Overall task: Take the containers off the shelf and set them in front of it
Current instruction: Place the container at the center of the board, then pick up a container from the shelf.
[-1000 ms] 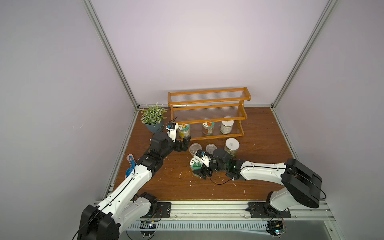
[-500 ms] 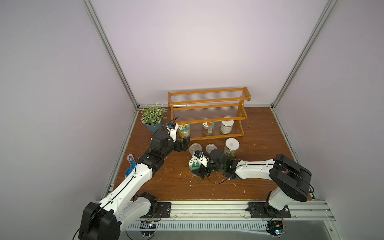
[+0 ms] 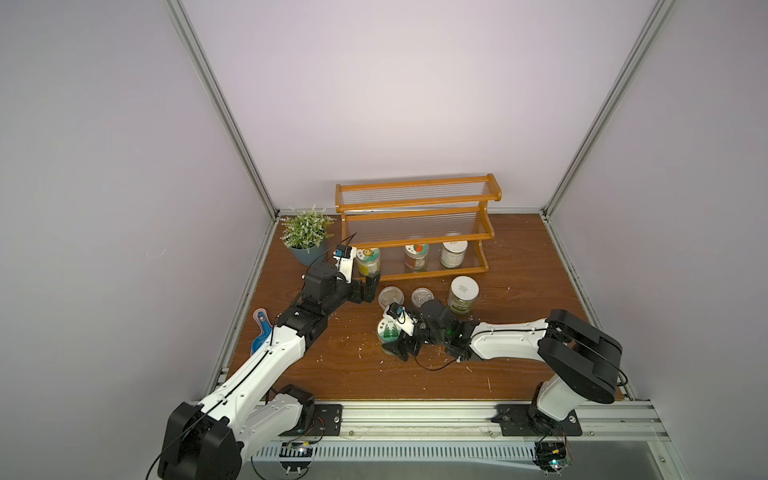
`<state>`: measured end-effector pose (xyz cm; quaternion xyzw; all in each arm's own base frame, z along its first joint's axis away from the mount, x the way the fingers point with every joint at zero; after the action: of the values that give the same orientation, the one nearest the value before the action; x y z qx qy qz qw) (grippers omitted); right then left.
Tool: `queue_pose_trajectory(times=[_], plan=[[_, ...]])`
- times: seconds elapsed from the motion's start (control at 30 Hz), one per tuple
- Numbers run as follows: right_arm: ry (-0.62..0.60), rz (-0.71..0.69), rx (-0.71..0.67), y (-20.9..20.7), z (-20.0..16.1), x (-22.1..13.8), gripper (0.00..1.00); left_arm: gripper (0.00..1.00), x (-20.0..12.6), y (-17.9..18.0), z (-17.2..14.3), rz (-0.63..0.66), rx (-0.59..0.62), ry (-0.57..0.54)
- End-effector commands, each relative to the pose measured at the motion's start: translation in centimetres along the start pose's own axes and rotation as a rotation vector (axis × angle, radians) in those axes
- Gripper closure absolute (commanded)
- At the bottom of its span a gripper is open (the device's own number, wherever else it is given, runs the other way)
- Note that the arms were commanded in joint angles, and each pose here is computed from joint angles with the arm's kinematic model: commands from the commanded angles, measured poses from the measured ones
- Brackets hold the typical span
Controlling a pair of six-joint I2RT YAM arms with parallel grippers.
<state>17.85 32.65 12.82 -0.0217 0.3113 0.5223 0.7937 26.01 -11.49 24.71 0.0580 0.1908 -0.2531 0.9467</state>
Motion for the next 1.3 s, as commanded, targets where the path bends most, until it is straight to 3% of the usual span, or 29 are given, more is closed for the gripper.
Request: queue_pose_trajectory(times=[0.0,0.3,0.53,0.7,0.9,0.97,1.27], plan=[[-0.068,-0.008,-0.025,0.7,1.8,-1.1,0.01,0.0,-0.2,0.4,1.1,0.008,0.013,-0.023],[-0.056,-0.015,-0.038,1.2,2.6,-2.9,0.01,0.0,-0.1,0.3,1.2,-0.001,0.012,-0.025],[-0.004,-0.008,-0.051,2.3,3.7,-6.7,0.01,0.0,-0.2,0.5,1.2,0.006,0.01,-0.023],[-0.114,-0.129,-0.031,0.5,6.7,-9.2,0.01,0.0,-0.4,0.6,1.4,0.011,0.003,-0.029],[-0.297,-0.234,0.09,-4.3,10.4,-11.9,0.01,0.01,-0.8,0.8,1.6,0.022,0.007,-0.022],[-0.35,-0.243,0.093,-4.8,11.2,-11.9,0.01,0.0,-1.0,0.9,1.6,0.03,0.008,-0.023],[-0.331,-0.205,0.084,-6.0,13.4,-7.9,0.01,0.0,-2.1,1.6,1.9,0.048,-0.004,-0.023]])
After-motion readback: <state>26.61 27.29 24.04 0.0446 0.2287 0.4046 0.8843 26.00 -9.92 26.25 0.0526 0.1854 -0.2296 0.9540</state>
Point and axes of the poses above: each gripper's point midway between its finger pads, its own x axis out along the fingers, its own y axis along the line the jaws close on, z = x × y, the point moved 8 cm from there along -x, back along the fingers, and after that the axes turned 15 degrees about x, right-handed, at the moved point
